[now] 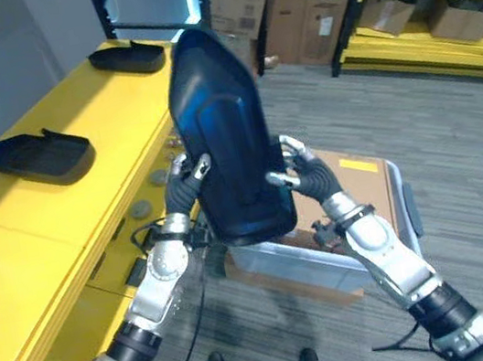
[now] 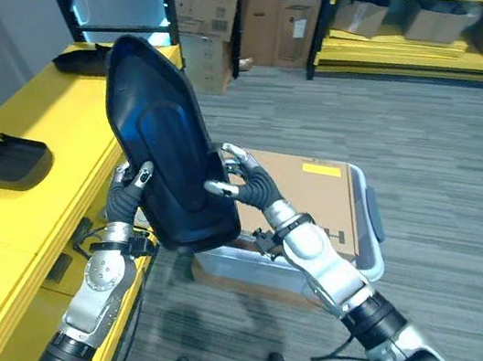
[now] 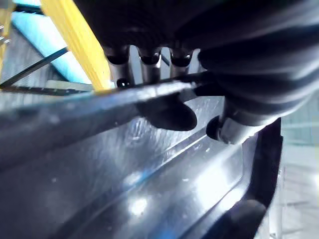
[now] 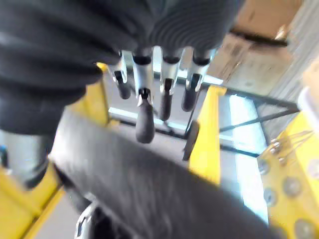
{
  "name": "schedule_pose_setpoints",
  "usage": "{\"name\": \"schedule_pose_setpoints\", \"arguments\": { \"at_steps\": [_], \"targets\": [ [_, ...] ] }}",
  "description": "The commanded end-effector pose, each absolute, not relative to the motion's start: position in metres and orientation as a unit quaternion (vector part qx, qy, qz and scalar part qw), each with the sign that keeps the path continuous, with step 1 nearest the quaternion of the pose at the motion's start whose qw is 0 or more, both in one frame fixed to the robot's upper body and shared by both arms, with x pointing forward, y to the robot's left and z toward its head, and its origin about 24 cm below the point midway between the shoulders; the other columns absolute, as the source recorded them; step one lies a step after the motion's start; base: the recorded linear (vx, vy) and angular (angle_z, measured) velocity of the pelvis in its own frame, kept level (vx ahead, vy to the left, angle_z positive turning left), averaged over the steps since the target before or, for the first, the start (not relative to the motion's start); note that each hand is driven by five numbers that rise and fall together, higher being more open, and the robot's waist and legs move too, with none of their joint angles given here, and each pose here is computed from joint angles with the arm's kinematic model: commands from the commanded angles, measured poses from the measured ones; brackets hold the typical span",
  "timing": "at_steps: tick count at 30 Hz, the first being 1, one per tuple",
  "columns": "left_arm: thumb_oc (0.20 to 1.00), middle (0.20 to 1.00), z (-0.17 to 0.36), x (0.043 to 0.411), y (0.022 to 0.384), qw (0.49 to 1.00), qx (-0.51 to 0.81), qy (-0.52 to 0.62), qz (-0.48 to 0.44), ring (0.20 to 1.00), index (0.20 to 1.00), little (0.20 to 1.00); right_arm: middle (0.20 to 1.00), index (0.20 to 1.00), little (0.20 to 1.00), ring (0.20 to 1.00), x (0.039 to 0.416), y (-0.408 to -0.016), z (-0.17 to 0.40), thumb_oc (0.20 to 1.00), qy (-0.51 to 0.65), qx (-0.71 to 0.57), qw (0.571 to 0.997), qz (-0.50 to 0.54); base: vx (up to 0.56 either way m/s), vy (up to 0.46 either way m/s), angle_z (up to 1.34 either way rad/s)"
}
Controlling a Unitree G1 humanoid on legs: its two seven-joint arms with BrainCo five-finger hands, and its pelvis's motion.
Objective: Move parts from the plastic box to the shelf.
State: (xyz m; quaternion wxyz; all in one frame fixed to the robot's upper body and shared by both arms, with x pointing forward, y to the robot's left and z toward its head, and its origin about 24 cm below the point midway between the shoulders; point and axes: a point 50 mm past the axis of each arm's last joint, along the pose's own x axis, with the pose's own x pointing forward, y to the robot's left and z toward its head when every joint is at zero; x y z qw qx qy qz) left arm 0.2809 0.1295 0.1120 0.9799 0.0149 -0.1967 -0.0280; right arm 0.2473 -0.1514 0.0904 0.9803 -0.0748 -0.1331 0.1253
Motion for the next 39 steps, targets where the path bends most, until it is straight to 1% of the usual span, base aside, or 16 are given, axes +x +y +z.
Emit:
{"name": "schedule_pose_setpoints", "arguments": {
  "at_steps": [1, 5, 6, 7, 9, 10, 11, 13, 17, 19, 22, 25, 27, 30, 35, 39],
  "targets": [
    [0.200, 0.200, 0.162, 0.277, 0.168, 0.930, 0.062, -0.353, 0.082, 0.200, 0.200, 0.200, 1.000, 1.000, 1.000, 1.000, 0.243, -0.173, 0.087, 1.000, -0.131, -0.052, 0.987, 0.081, -0.07, 0.064, -0.22],
    [0.200, 0.200, 0.158, 0.275, 0.186, 0.916, 0.126, -0.363, 0.118, 0.200, 0.200, 0.200, 1.000, 1.000, 1.000, 1.000, 0.218, -0.213, 0.013, 1.000, 0.017, -0.054, 0.998, 0.024, -0.05, 0.019, -0.19],
    [0.200, 0.200, 0.157, 0.275, 0.186, 0.916, 0.126, -0.362, 0.117, 0.200, 0.200, 0.200, 1.000, 1.000, 1.000, 1.000, 0.217, -0.216, 0.009, 1.000, 0.031, -0.053, 0.998, 0.021, 0.05, -0.037, 0.11],
    [0.200, 0.200, 0.150, 0.279, 0.182, 0.924, 0.116, -0.353, 0.095, 0.200, 0.200, 0.200, 1.000, 1.000, 1.000, 1.000, 0.193, -0.238, -0.039, 1.000, 0.149, -0.067, 0.986, -0.019, 0.06, -0.060, 0.29],
    [0.200, 0.200, 0.149, 0.280, 0.178, 0.926, 0.099, -0.356, 0.075, 0.200, 0.200, 0.200, 1.000, 1.000, 1.000, 1.000, 0.171, -0.249, -0.073, 1.000, 0.253, -0.051, 0.966, -0.024, 0.03, -0.149, 1.17],
    [0.200, 0.200, 0.152, 0.280, 0.174, 0.927, 0.085, -0.361, 0.060, 0.200, 0.200, 0.200, 1.000, 1.000, 1.000, 1.000, 0.150, -0.254, -0.100, 1.000, 0.347, -0.043, 0.937, -0.017, 0.00, -0.208, 1.44],
    [0.200, 0.200, 0.152, 0.280, 0.173, 0.927, 0.081, -0.362, 0.057, 0.200, 0.200, 0.200, 1.000, 1.000, 1.000, 1.000, 0.145, -0.255, -0.106, 1.000, 0.364, -0.037, 0.930, -0.017, -0.01, -0.271, 1.00],
    [0.200, 0.200, 0.154, 0.281, 0.168, 0.929, 0.055, -0.364, 0.042, 0.200, 0.200, 0.200, 1.000, 1.000, 1.000, 1.000, 0.116, -0.254, -0.132, 1.000, 0.469, -0.027, 0.883, -0.004, -0.04, -0.244, 0.36],
    [0.200, 0.200, 0.161, 0.278, 0.163, 0.931, 0.034, -0.364, 0.021, 0.200, 0.200, 0.200, 1.000, 1.000, 1.000, 1.000, 0.068, -0.243, -0.162, 1.000, 0.641, -0.008, 0.768, -0.008, -0.05, -0.250, 0.54],
    [0.200, 0.200, 0.163, 0.275, 0.162, 0.930, 0.035, -0.366, 0.018, 0.200, 0.200, 0.200, 1.000, 1.000, 1.000, 1.000, 0.063, -0.239, -0.165, 1.000, 0.666, -0.005, 0.746, -0.003, -0.04, -0.125, 0.25],
    [0.200, 0.200, 0.177, 0.268, 0.164, 0.925, 0.040, -0.378, 0.013, 0.200, 0.200, 0.200, 1.000, 1.000, 1.000, 1.000, 0.051, -0.231, -0.168, 1.000, 0.720, -0.020, 0.693, 0.036, -0.07, -0.073, 0.65],
    [0.200, 0.200, 0.181, 0.265, 0.164, 0.925, 0.029, -0.379, -0.012, 0.200, 0.200, 0.200, 1.000, 1.000, 1.000, 1.000, 0.056, -0.233, -0.167, 1.000, 0.711, -0.049, 0.700, 0.045, -0.12, 0.040, 1.30],
    [0.200, 0.200, 0.179, 0.261, 0.168, 0.925, 0.023, -0.378, -0.011, 0.200, 0.200, 0.200, 1.000, 1.000, 1.000, 1.000, 0.074, -0.237, -0.164, 1.000, 0.684, -0.061, 0.726, 0.034, -0.15, 0.129, 1.73],
    [0.200, 0.200, 0.177, 0.256, 0.172, 0.923, 0.020, -0.383, 0.000, 0.200, 0.200, 0.200, 1.000, 1.000, 1.000, 1.000, 0.093, -0.241, -0.159, 1.000, 0.671, -0.059, 0.739, 0.016, -0.14, 0.240, 0.97],
    [0.200, 0.200, 0.180, 0.253, 0.178, 0.923, 0.015, -0.384, 0.007, 0.200, 0.200, 0.200, 1.000, 1.000, 1.000, 1.000, 0.086, -0.255, -0.157, 1.000, 0.690, -0.100, 0.717, 0.006, -0.01, 0.250, 1.17],
    [0.200, 0.200, 0.178, 0.245, 0.176, 0.924, 0.029, -0.381, -0.020, 0.200, 0.200, 0.200, 1.000, 1.000, 1.000, 1.000, 0.089, -0.259, -0.156, 1.000, 0.691, -0.100, 0.715, -0.012, 0.04, 0.426, 1.29]
  ]
}}
